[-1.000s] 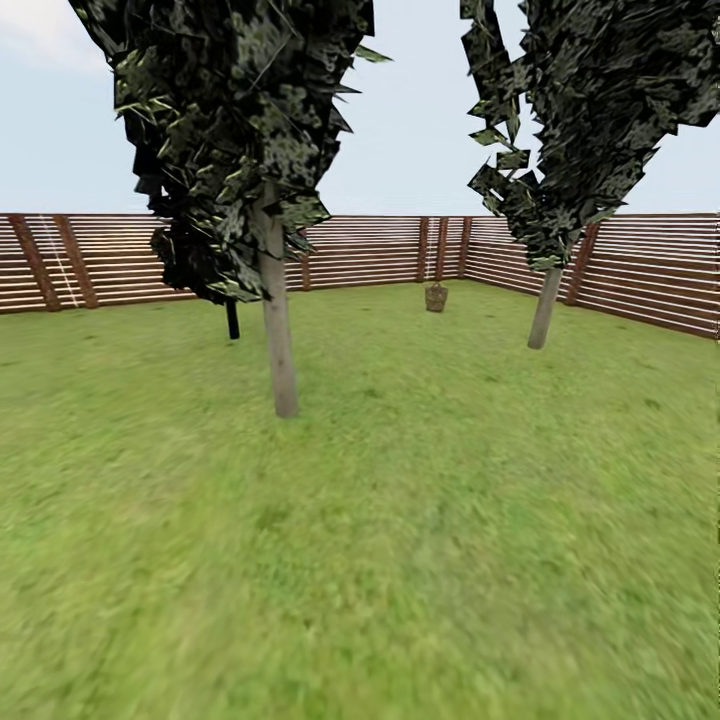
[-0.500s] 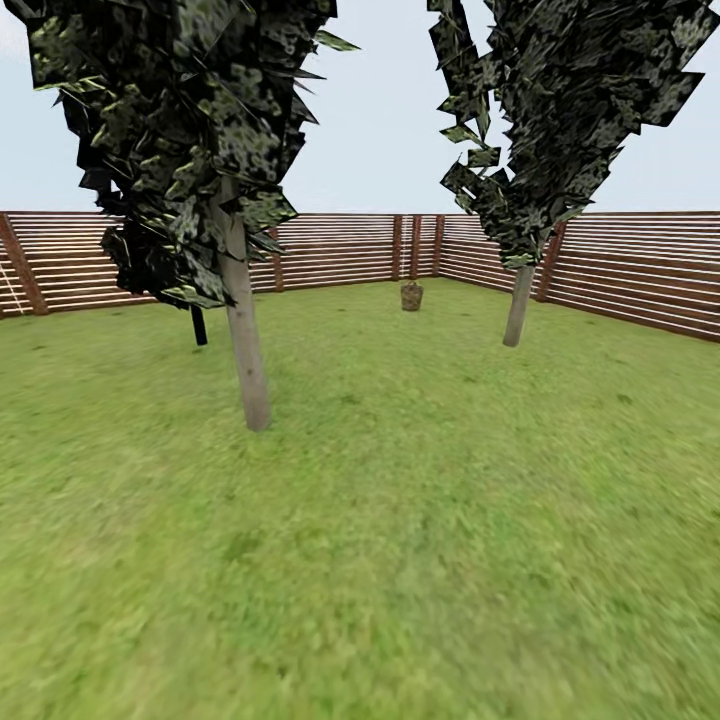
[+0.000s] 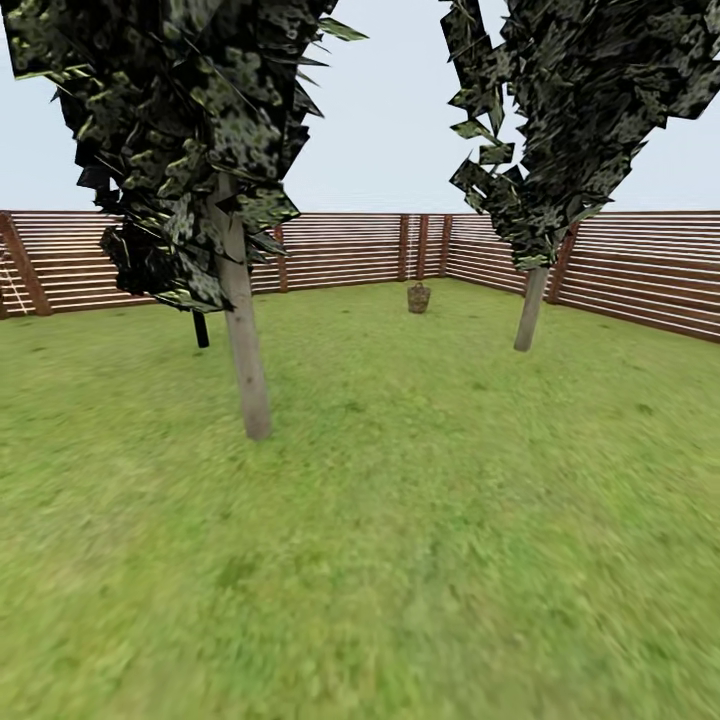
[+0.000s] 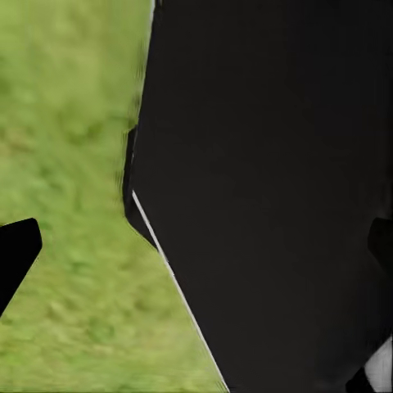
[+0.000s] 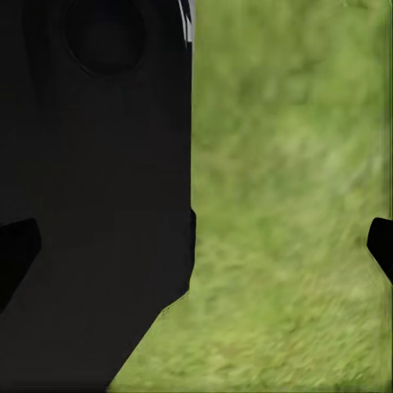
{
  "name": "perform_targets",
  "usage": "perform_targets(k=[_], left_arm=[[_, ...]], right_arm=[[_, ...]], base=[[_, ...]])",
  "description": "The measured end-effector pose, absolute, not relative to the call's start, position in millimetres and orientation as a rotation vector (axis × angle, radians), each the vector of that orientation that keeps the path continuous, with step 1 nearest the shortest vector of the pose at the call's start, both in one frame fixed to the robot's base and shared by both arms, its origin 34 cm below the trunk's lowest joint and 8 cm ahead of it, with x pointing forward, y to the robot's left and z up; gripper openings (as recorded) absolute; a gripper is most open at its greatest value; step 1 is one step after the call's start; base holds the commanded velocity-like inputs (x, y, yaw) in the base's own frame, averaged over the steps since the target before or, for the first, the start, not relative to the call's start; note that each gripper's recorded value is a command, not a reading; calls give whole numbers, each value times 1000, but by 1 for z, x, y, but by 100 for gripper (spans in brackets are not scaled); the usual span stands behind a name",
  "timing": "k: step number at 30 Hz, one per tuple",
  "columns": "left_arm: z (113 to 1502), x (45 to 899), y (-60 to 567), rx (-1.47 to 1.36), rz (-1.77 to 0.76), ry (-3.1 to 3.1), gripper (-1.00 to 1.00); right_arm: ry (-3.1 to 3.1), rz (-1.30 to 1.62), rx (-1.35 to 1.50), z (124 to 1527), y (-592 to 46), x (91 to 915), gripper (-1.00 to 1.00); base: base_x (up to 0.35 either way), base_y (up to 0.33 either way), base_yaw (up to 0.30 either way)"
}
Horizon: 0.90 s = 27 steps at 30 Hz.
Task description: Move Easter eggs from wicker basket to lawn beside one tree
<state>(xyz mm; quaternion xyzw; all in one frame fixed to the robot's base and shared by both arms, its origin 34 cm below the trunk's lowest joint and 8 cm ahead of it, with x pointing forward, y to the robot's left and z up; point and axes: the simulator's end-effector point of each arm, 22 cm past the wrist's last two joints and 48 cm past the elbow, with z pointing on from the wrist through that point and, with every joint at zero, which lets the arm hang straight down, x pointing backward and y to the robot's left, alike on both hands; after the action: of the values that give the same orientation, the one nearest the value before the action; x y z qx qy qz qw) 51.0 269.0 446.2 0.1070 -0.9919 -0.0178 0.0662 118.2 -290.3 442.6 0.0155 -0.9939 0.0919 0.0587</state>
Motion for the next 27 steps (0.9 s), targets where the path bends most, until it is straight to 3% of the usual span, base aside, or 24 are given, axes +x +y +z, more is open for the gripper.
perform_targets(k=[5, 11, 14, 17, 19, 27], left_arm=[[442, 102, 269, 499, -5, -3056, 100], [459, 220, 259, 637, 175, -3142, 100], [496, 332, 254, 688, 287, -3298, 100], [523, 388, 254, 691, 334, -3390, 100], [555, 462, 260, 691, 377, -3497, 100], [602, 550, 283, 681, 202, -3526, 100]], right_arm=[[-3081, 170, 43, 439, -279, 136, 100], [-3292, 129, 162, 443, -262, 228, 100], [-3340, 249, 191, 473, -289, 324, 100], [-3370, 312, 157, 517, -301, 401, 100], [-3536, 405, 100, 589, -304, 516, 100], [-3599, 720, -40, 686, -303, 652, 100]], base=[[335, 0, 41], [335, 0, 2], [335, 0, 0], [336, 0, 0], [337, 0, 0], [338, 0, 0]])
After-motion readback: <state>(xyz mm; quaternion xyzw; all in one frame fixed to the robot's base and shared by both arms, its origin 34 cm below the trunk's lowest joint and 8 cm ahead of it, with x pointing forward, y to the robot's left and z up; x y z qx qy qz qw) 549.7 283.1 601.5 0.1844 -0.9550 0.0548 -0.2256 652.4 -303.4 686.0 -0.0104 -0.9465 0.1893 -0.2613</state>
